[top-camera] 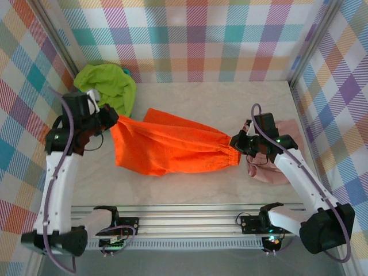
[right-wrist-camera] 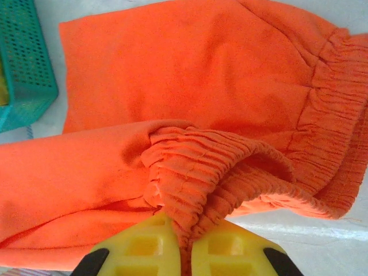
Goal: Fold and stack the shorts
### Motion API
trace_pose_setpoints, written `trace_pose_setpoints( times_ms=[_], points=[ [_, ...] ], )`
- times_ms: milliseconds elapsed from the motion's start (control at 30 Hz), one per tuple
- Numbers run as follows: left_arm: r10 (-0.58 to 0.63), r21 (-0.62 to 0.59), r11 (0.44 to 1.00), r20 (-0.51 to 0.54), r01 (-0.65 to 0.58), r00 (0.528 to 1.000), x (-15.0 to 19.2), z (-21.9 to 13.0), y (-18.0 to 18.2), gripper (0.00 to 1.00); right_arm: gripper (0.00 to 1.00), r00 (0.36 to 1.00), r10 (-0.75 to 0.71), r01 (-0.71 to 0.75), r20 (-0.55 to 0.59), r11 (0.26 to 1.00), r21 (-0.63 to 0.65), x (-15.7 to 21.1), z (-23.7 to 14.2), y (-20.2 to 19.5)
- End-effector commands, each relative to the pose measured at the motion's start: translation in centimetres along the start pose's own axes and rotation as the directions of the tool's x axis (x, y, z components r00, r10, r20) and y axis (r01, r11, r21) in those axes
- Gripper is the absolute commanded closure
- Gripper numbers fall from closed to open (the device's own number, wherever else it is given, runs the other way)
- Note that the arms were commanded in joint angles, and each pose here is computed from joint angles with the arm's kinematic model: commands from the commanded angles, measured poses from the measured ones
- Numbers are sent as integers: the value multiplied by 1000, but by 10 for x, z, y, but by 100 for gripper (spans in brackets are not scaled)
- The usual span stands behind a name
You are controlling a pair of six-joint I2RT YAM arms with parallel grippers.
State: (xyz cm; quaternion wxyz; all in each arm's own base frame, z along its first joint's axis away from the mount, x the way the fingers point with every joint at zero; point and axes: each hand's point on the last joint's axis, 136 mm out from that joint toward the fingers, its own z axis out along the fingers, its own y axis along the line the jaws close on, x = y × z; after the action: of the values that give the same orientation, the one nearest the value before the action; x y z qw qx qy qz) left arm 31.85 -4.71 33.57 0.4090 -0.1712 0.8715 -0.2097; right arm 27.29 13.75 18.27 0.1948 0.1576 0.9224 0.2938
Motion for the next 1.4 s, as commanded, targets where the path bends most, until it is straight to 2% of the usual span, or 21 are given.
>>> trace_pose_setpoints(
  times_ms=[0, 333, 400, 433, 467, 567, 600, 667, 767, 833, 900, 967, 1100, 1200, 1367],
  points=[
    [30, 15, 999, 43, -31, 999, -18, 23, -9, 100, 100, 1000, 14, -16, 26, 999, 48, -9, 7, -12],
    [58, -98, 993, -108, -69, 992, -11, 140, -2, 100, 100, 990, 138, -140, 26, 988, 66, -22, 32, -36],
    [49, -121, 990, -137, -65, 989, -10, 164, 0, 96, 97, 985, 170, -171, 13, 982, 78, -24, 39, -43],
    [45, -130, 989, -145, -64, 988, -11, 175, 1, 91, 96, 983, 183, -184, 10, 980, 80, -26, 41, -45],
    [43, -139, 988, -154, -65, 987, -12, 186, 2, 79, 91, 980, 200, -200, 7, 976, 82, -28, 45, -49],
    [46, -154, 985, -173, -73, 984, -26, 208, -4, 38, 69, 962, 271, -271, -8, 961, 50, -35, 51, -56],
    [52, -154, 985, -172, -79, 984, -34, 206, -9, 32, 60, 955, 298, -297, -16, 954, 30, -38, 50, -57],
    [61, -135, 988, -131, -79, 990, -52, 186, -22, 25, 38, 949, 315, -316, -17, 949, -10, -44, 44, -54],
    [61, -83, 994, -74, -67, 995, -56, 138, -36, 0, 20, 965, 262, -261, 1, 963, -66, -49, 30, -38],
    [43, -71, 996, -86, -49, 995, -37, 113, -30, 0, 15, 976, 219, -218, -10, 968, -125, -47, 23, -23],
    [5, -90, 996, -124, -16, 992, -4, 100, -10, 0, 12, 987, 160, -162, -26, 972, -170, -41, 21, -7],
    [-42, -125, 992, -165, 22, 985, 32, 100, 13, 1, 10, 993, 110, -117, -49, 974, -194, -33, 24, 6],
    [-145, -201, 975, -247, 96, 958, 93, 116, 57, 11, 9, 990, 37, -66, -134, 973, -221, -12, 45, 28],
    [-203, -235, 962, -285, 137, 937, 115, 127, 75, 17, 9, 982, 6, -46, -188, 976, -211, 5, 62, 34],
    [-389, -257, 912, -300, 319, 871, 128, 144, 100, 27, 9, 969, -13, -39, -247, 978, -203, 28, 84, 36]
  ],
)
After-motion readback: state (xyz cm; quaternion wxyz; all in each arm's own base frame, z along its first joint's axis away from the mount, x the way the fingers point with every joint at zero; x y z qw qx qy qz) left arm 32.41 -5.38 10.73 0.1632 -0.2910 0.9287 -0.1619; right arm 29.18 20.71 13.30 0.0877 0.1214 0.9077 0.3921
